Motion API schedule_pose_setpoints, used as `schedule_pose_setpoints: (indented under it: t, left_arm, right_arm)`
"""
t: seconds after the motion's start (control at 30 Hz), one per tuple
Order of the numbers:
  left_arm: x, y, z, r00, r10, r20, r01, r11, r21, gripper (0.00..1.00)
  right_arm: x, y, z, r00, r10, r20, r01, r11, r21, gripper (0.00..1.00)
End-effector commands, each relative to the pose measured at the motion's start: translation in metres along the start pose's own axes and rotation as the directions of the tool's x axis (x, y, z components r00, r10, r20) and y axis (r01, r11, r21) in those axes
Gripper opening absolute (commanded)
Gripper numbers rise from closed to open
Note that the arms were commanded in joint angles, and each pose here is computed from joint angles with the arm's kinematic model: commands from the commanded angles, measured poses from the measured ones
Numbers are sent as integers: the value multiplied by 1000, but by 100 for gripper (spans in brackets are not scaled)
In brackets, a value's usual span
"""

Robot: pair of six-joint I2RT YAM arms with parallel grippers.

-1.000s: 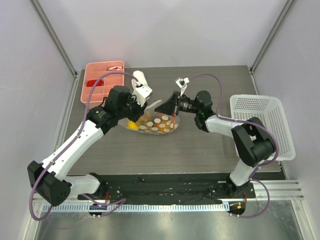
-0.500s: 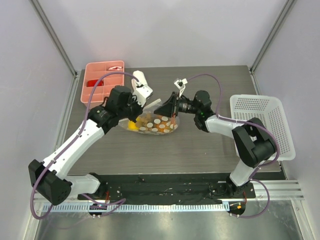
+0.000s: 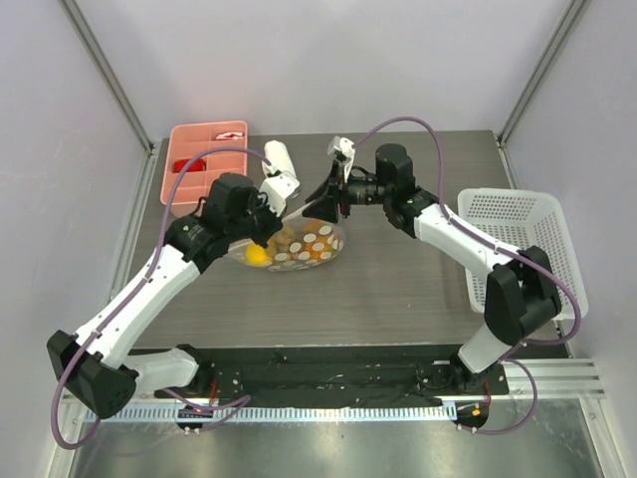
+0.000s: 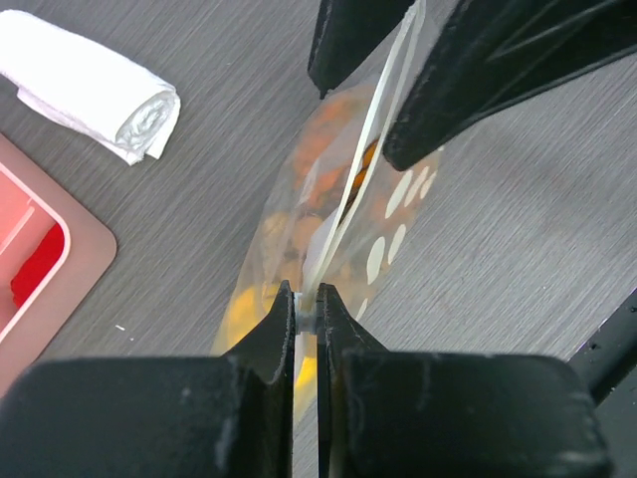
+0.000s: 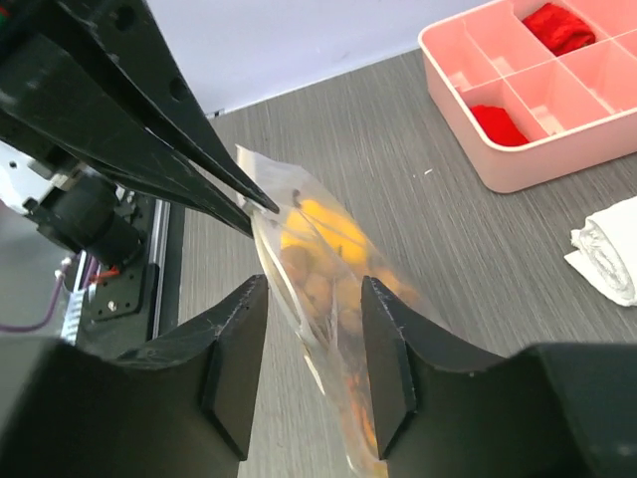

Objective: Open the zip-top bag and remove the fake food

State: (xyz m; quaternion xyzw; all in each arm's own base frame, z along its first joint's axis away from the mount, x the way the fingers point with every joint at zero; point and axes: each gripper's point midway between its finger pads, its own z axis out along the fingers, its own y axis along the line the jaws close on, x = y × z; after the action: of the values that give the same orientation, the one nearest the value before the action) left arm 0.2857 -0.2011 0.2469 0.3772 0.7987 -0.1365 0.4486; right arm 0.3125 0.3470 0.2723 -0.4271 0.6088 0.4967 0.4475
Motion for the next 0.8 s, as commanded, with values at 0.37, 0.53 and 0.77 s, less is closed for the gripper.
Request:
schedule_pose_setpoints:
  t: [0.37, 0.53, 0.77]
  left_arm:
    - [5, 13, -6, 973, -227, -41, 220, 968, -123, 0]
    - [82, 17, -25, 840, -481, -250, 372, 847, -380, 0]
    - [111, 6, -66, 757, -641, -125, 528, 714, -461, 0]
  right_arm:
    - [-3, -28, 14, 1000, 2, 31, -7, 989, 146, 1]
    - [-8, -49, 7, 997, 8, 82, -25, 975, 219, 1]
    - [-4, -61, 3, 995, 21, 98, -40, 979, 202, 1]
